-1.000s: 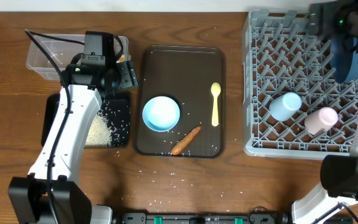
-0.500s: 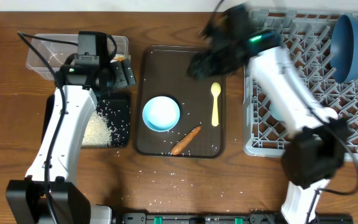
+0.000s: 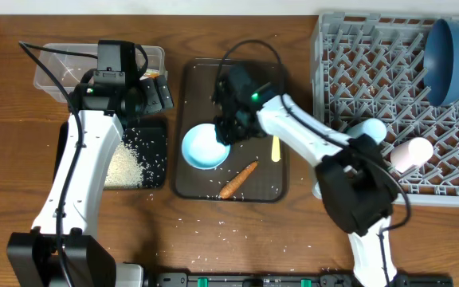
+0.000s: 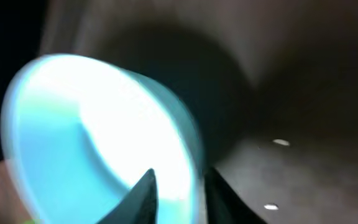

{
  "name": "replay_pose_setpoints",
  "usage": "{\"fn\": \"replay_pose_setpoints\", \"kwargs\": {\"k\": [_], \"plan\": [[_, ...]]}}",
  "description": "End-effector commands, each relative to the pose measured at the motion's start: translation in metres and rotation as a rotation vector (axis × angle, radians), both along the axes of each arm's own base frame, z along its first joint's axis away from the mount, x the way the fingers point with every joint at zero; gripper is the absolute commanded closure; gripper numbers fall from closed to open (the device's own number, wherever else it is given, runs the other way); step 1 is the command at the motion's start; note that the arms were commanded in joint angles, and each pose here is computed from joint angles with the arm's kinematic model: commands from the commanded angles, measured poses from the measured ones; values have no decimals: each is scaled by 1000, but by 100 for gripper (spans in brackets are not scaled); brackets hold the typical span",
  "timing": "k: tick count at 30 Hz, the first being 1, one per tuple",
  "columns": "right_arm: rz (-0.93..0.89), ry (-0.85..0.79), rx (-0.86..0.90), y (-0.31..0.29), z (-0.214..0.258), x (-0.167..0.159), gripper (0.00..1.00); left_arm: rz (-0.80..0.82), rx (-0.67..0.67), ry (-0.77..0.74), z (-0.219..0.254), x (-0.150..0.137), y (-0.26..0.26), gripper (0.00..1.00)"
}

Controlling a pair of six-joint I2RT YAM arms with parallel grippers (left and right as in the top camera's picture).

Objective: Sort waste into correct bins and load items into the dishwasher rack
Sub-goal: 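Grasp the light-blue bowl on the brown tray with the right gripper, then carry the bowl right and set it in the rack with the right gripper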

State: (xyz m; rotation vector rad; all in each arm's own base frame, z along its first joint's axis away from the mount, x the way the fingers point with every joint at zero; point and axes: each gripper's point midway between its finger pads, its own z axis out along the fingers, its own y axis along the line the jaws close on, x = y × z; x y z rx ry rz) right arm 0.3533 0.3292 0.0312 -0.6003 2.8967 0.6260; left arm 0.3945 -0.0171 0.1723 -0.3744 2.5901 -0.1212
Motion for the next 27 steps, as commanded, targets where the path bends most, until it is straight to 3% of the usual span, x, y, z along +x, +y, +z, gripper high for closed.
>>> {"fn": "replay_pose_setpoints", "kwargs": {"k": [1, 4, 11, 18, 22, 27], "plan": [[-39, -9, -63, -6, -13, 2, 84, 5, 7, -16, 6, -3, 2, 4], [-66, -34, -127, -16, -21, 8, 98, 5, 7, -16, 6, -3, 2, 3], [-99, -78, -122, -23, -11, 26, 99, 5, 7, -16, 6, -3, 2, 3], [-242, -306, -152, -94, 92, 94, 99, 5, 7, -16, 6, -3, 2, 3], [-488, -565, -409, -193, 166, 130, 99, 5, 7, -16, 6, -3, 2, 3], [-797, -827, -904, -301, 236, 128, 99, 5, 7, -16, 6, -3, 2, 3]]}}
